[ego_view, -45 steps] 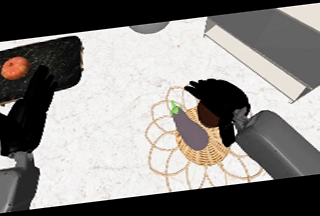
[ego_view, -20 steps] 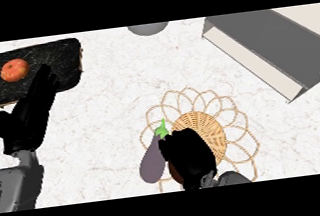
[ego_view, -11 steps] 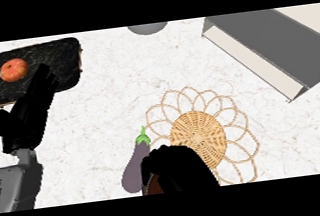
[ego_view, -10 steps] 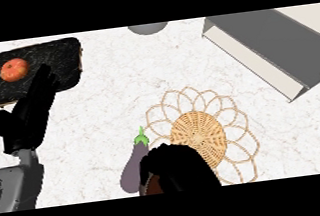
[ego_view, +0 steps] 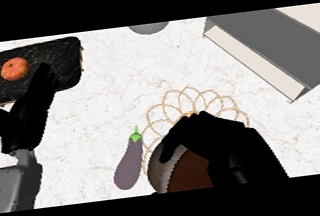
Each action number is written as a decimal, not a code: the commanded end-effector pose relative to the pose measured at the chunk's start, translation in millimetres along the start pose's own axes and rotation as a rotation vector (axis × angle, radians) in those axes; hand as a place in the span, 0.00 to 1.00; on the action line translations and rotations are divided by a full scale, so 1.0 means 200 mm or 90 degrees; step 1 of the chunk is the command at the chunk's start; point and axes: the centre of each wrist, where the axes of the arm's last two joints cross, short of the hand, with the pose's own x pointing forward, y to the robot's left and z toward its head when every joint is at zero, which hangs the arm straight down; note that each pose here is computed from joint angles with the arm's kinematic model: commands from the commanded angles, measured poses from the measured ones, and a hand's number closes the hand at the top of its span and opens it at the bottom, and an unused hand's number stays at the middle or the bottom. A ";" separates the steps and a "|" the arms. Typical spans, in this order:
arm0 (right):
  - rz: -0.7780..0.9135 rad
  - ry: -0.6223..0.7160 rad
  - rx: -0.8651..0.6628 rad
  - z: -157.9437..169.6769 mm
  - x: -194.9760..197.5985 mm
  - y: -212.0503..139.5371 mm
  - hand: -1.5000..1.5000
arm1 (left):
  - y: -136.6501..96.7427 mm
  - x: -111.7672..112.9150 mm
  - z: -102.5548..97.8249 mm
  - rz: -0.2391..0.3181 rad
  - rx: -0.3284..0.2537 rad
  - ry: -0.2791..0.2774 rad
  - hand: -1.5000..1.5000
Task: Pick the cupcake from the placemat and place it in the tiered shelf
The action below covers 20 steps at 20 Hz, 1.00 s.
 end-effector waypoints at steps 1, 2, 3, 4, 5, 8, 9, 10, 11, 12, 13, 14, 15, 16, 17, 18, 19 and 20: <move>0.008 0.031 -0.072 -0.08 0.06 -0.20 1.00 | 0.03 0.00 -0.06 -0.003 0.005 -0.009 0.50; 0.032 0.033 -0.092 -0.07 0.04 -0.25 1.00 | 0.04 0.06 -0.04 0.001 0.001 -0.011 0.50; 0.041 0.039 -0.099 -0.14 0.08 -0.30 1.00 | -0.01 -0.10 0.04 0.000 0.011 0.007 0.50; 0.051 0.048 -0.106 -0.11 0.04 -0.33 1.00 | 0.01 0.06 -0.06 0.007 0.002 -0.002 0.50; 0.070 0.049 -0.104 -0.16 -0.01 -0.36 1.00 | 0.02 0.04 -0.07 0.012 0.010 0.000 0.50; 0.050 0.087 -0.117 -0.23 -0.01 -0.47 1.00 | 0.08 -0.07 0.00 0.003 0.000 -0.003 0.50; 0.061 0.091 -0.128 -0.25 -0.02 -0.50 1.00 | 0.03 -0.05 -0.04 0.012 0.002 0.004 0.50; 0.057 0.104 -0.140 -0.32 -0.05 -0.53 1.00 | 0.00 -0.01 -0.05 0.007 -0.003 -0.004 0.50; 0.071 0.116 -0.150 -0.31 -0.08 -0.59 1.00 | 0.02 0.02 -0.03 -0.003 -0.002 -0.008 0.50; 0.084 0.118 -0.150 -0.32 -0.06 -0.62 1.00 | -0.06 0.03 -0.02 0.002 0.005 0.001 0.50; 0.072 0.135 -0.154 -0.35 -0.17 -0.65 1.00 | -0.03 0.01 -0.06 0.007 0.000 -0.009 0.50; 0.078 0.138 -0.151 -0.31 -0.24 -0.67 1.00 | 0.00 0.01 -0.03 0.008 -0.002 -0.007 0.50; 0.073 0.153 -0.157 -0.35 -0.26 -0.75 1.00 | 0.07 -0.03 0.00 0.006 0.002 0.011 0.50; 0.061 0.152 -0.157 -0.40 -0.33 -0.74 1.00 | 0.02 0.02 -0.04 0.000 0.010 -0.009 0.50; 0.042 0.159 -0.175 -0.39 -0.29 -0.89 1.00 | 0.03 0.04 0.02 -0.001 -0.002 -0.009 0.50; 0.026 0.157 -0.190 -0.36 -0.33 -0.85 1.00 | 0.13 -0.02 0.10 0.000 -0.003 -0.008 0.50; 0.017 0.165 -0.183 -0.36 -0.35 -0.89 1.00 | 0.02 -0.02 -0.01 0.012 0.007 0.007 0.50; 0.016 0.159 -0.197 -0.34 -0.43 -0.90 1.00 | -0.02 -0.03 -0.02 0.008 0.010 0.002 0.50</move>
